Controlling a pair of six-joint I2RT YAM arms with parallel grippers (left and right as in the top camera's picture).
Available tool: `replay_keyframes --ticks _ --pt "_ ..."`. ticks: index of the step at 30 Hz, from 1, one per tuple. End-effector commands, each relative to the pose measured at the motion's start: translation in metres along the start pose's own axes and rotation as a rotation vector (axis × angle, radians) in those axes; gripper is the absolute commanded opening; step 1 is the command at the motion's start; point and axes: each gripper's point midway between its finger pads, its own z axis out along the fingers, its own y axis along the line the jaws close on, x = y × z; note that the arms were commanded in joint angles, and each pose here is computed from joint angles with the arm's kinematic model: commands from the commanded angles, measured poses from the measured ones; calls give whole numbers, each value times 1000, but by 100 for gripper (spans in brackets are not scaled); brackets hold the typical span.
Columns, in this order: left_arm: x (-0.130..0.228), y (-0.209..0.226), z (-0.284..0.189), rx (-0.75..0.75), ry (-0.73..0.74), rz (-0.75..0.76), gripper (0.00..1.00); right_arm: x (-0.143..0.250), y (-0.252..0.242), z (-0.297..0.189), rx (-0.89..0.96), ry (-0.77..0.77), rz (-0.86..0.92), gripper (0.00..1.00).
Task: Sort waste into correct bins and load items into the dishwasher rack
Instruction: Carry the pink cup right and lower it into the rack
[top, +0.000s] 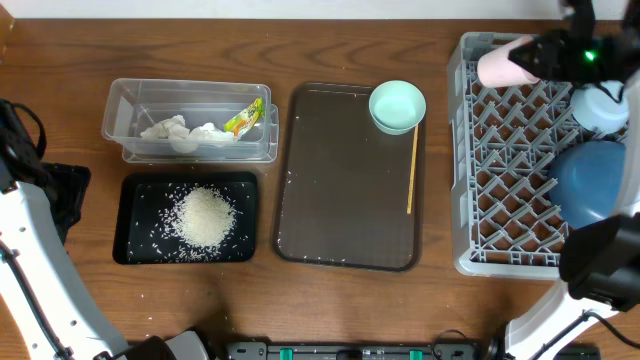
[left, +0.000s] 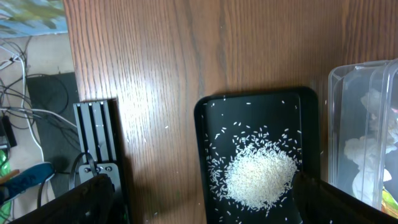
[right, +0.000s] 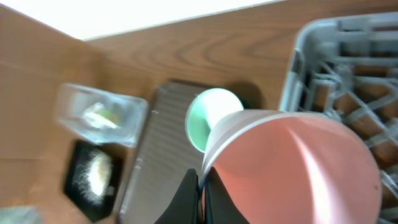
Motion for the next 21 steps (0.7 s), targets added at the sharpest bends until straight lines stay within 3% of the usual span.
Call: replay_keyframes --ticks 1,7,15,21 --pt "-2 2 0 -8 -5 -19 94 6 12 -2 -296 -55 -10 1" --pt "-2 2 0 -8 -5 -19 94 25 -28 -5 -424 -128 107 1" --pt "-2 2 0 -8 -5 -19 94 59 -104 -10 -312 -196 243 1" --pt "-2 2 0 -8 -5 -19 94 64 -118 -17 -364 -261 265 1"
